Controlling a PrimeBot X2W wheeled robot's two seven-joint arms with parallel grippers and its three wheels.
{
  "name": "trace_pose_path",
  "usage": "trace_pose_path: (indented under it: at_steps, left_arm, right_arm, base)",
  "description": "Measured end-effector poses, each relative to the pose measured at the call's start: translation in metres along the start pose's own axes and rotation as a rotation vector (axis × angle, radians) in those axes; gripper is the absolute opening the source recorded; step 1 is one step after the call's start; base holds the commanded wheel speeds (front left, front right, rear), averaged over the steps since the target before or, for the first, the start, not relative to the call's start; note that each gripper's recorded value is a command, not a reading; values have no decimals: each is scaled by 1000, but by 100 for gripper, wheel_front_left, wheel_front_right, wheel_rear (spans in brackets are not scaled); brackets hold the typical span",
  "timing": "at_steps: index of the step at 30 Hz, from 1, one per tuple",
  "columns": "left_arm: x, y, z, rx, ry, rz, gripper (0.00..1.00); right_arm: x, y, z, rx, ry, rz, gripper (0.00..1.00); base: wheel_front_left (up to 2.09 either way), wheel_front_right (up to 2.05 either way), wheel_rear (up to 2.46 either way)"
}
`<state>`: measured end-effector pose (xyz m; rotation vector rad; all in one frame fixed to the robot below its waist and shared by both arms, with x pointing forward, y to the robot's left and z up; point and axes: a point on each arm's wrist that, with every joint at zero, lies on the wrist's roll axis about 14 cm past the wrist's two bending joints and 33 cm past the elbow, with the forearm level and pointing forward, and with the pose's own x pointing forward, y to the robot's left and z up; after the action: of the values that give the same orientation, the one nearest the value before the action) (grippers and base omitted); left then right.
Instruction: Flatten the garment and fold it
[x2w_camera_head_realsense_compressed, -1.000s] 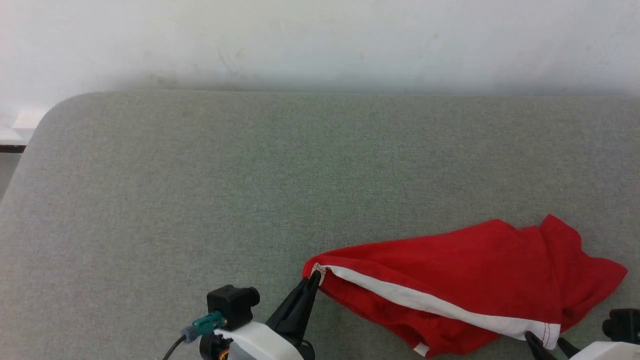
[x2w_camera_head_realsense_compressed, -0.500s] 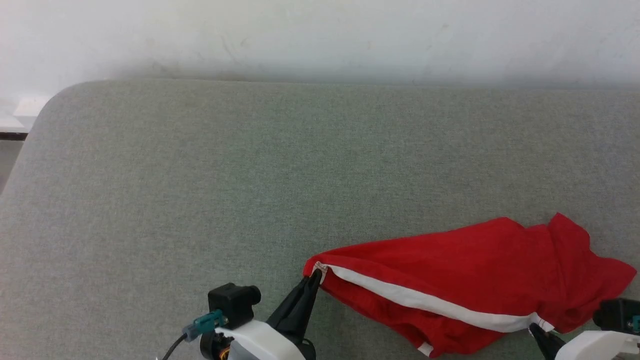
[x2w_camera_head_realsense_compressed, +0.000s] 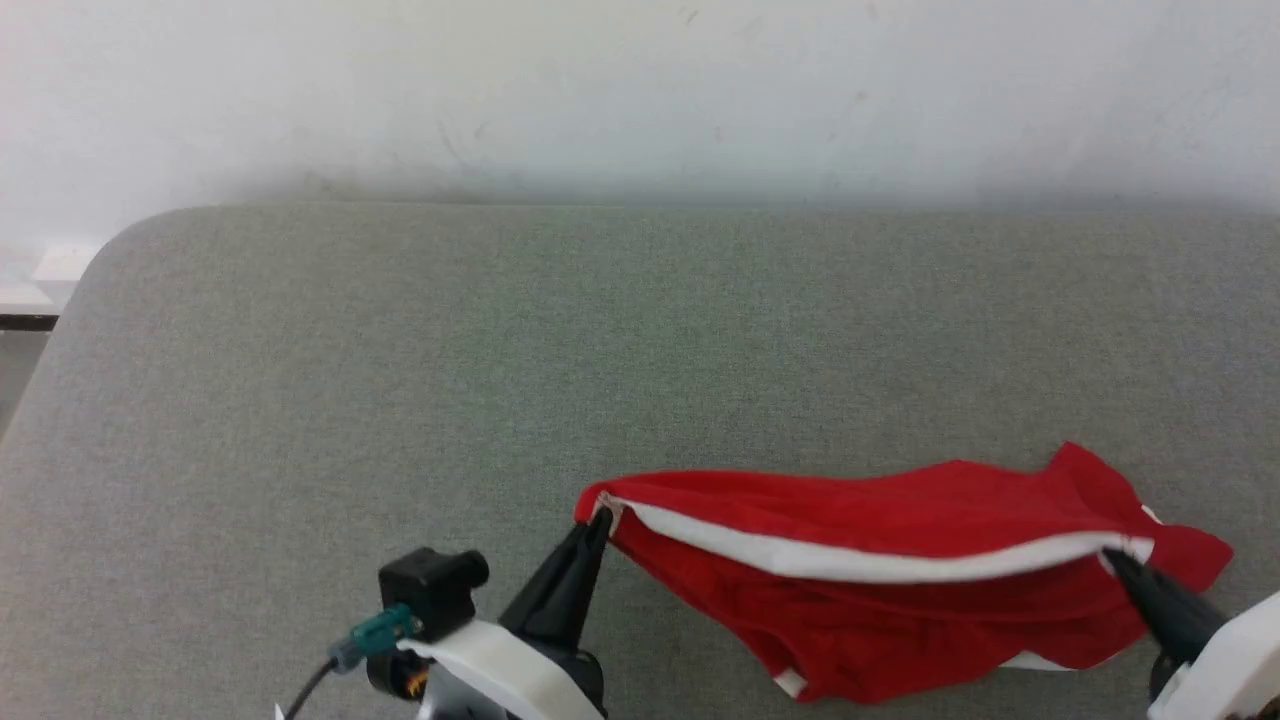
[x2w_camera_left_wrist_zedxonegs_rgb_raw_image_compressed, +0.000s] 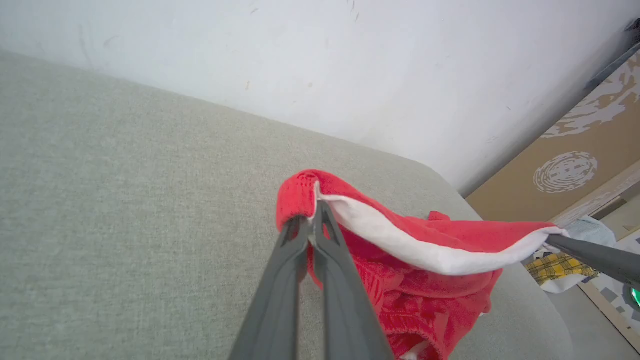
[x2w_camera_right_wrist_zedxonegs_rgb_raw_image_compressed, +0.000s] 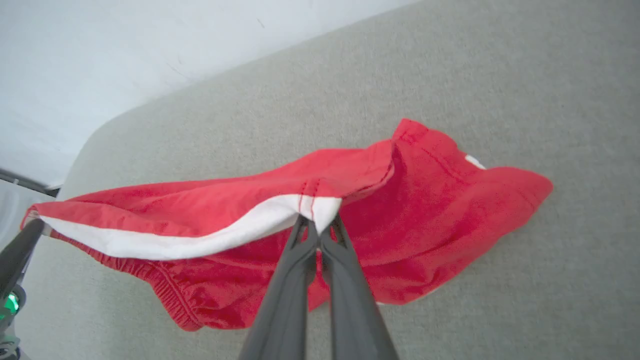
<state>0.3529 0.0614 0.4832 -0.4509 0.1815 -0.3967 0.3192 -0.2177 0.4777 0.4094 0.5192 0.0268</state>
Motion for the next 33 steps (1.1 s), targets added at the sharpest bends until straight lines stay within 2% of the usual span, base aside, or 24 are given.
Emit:
trace_pose_path:
  at_steps: [6,9,13,18,25,33]
  left_arm:
    - [6,-5,55,82,-148,-37,0]
    - [8,-10,93,157,-237,-70,0]
    - [6,-27,155,255,-380,-124,0]
    - [2,-50,212,345,-485,-181,0]
    - [23,-56,265,460,-516,-199,0]
    - [94,-27,305,523,-456,-163,0]
  right_arm:
    - [-4,27,66,-40,-178,106,0]
    - [-7,40,105,-88,-280,148,0]
    - [-18,68,157,-119,-429,232,0]
    - [-26,94,200,-191,-528,295,0]
    - [-13,122,251,-303,-612,328,0]
    - [36,143,317,-388,-716,306,0]
  base:
    - [0,0,0]
    - [0,0,0]
    - [0,0,0]
    - [0,0,0]
    - [0,0,0]
    - [0,0,0]
